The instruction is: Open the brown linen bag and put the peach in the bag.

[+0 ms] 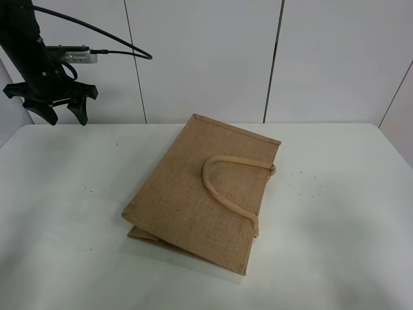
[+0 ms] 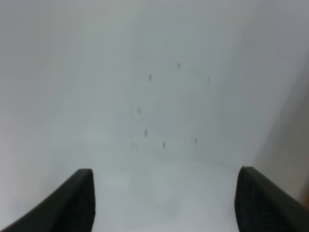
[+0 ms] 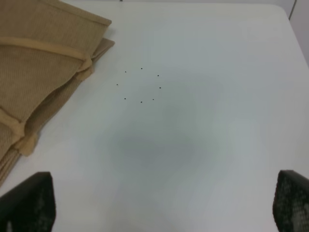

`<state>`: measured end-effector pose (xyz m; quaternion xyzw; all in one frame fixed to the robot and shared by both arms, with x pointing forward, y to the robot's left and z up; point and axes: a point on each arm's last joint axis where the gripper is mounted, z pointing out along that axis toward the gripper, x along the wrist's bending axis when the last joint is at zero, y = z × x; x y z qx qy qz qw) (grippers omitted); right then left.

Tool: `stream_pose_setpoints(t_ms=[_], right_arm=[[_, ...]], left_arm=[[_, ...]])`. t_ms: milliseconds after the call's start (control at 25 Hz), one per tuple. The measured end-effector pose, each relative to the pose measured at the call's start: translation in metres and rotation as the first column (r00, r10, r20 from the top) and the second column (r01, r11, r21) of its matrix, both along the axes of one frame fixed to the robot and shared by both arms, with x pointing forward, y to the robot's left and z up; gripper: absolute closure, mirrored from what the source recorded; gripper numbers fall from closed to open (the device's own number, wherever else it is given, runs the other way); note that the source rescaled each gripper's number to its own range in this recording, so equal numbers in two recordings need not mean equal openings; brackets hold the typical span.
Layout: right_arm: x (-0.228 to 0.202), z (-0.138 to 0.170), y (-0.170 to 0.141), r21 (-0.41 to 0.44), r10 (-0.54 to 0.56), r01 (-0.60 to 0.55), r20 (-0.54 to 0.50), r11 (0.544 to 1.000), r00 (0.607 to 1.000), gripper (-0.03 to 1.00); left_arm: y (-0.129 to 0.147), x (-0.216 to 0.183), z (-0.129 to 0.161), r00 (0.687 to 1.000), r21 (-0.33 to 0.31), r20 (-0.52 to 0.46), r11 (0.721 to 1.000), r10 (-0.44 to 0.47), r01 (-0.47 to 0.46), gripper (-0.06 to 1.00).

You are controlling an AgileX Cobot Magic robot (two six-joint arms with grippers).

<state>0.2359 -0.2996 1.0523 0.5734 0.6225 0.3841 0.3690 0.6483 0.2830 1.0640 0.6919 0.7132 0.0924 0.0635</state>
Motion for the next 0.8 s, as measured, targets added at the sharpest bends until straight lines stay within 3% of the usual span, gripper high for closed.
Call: stream_pose_setpoints(t_ms=[480,800], right_arm=[[0.0,0.0,0.0,0.0,0.0,0.0,0.0,1.0,1.0,-0.03],[0.0,0.0,0.0,0.0,0.0,0.0,0.0,1.0,1.0,-0.03]], left_arm=[[-0.005,-0.037,0.037,0.999,-0.017,0.047,0.999,-0.026,0.027,0.09],[-0.005,-0.123,0.036,0.999,-0.039,-0.018,0.998,-0.044,0.043,0.09]])
